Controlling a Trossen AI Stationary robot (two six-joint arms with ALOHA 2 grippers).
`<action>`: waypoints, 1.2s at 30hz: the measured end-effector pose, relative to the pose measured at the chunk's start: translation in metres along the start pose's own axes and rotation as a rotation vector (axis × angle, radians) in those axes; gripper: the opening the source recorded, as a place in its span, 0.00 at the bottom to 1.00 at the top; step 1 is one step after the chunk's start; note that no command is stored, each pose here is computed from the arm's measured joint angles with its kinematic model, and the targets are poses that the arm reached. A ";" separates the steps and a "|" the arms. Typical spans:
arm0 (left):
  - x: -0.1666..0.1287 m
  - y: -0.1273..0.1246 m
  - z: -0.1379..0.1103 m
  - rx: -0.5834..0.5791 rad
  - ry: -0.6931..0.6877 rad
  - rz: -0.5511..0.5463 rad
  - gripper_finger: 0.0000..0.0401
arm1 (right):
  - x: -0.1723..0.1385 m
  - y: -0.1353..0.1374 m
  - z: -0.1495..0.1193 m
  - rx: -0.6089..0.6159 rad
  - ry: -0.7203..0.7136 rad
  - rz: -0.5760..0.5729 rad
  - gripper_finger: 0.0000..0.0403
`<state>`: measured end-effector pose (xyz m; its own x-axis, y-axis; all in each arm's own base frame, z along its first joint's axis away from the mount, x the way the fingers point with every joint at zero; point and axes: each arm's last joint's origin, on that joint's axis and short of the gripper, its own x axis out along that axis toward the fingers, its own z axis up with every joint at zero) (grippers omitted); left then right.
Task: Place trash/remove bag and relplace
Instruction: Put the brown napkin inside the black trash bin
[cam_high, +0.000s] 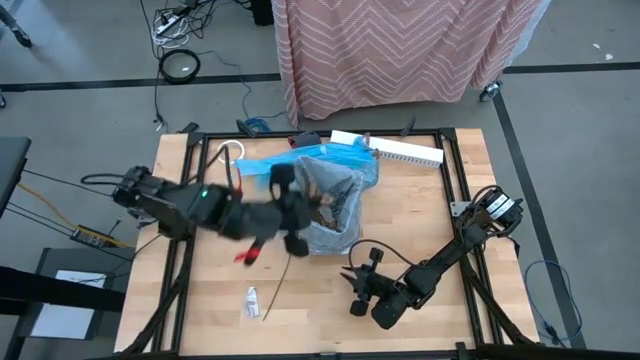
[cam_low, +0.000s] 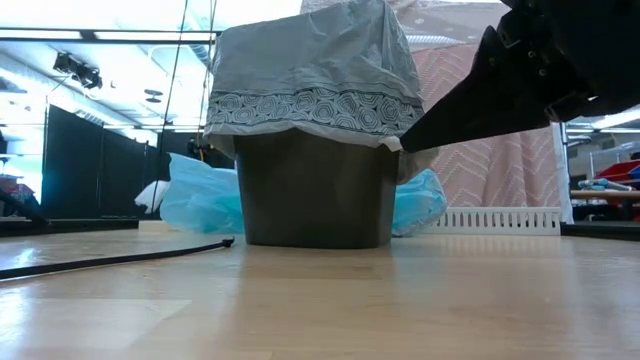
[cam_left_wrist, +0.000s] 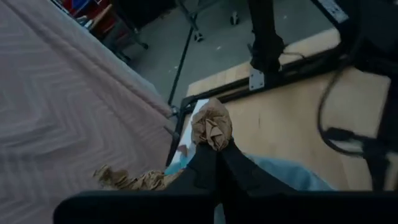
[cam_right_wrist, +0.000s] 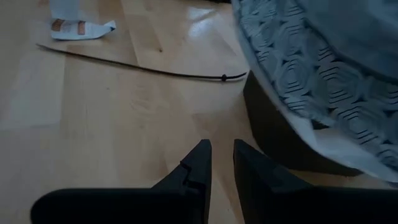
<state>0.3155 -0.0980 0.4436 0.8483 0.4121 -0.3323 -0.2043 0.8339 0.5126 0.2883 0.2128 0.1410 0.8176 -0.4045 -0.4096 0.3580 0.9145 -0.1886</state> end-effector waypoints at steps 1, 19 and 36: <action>0.005 0.006 -0.001 -0.012 0.000 -0.014 0.03 | 0.000 0.000 0.000 0.003 0.005 0.009 0.13; 0.039 0.029 -0.146 -0.387 -0.386 -0.128 0.03 | -0.004 0.004 -0.002 0.052 0.028 0.058 0.13; 0.047 0.020 -0.185 -0.535 -0.463 -0.266 0.26 | -0.002 0.003 -0.001 0.044 0.020 0.050 0.16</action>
<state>0.2604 0.0063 0.2920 0.9966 0.0743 0.0363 -0.0731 0.9968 -0.0320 0.2874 0.2163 0.1407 0.8259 -0.3584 -0.4352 0.3371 0.9327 -0.1284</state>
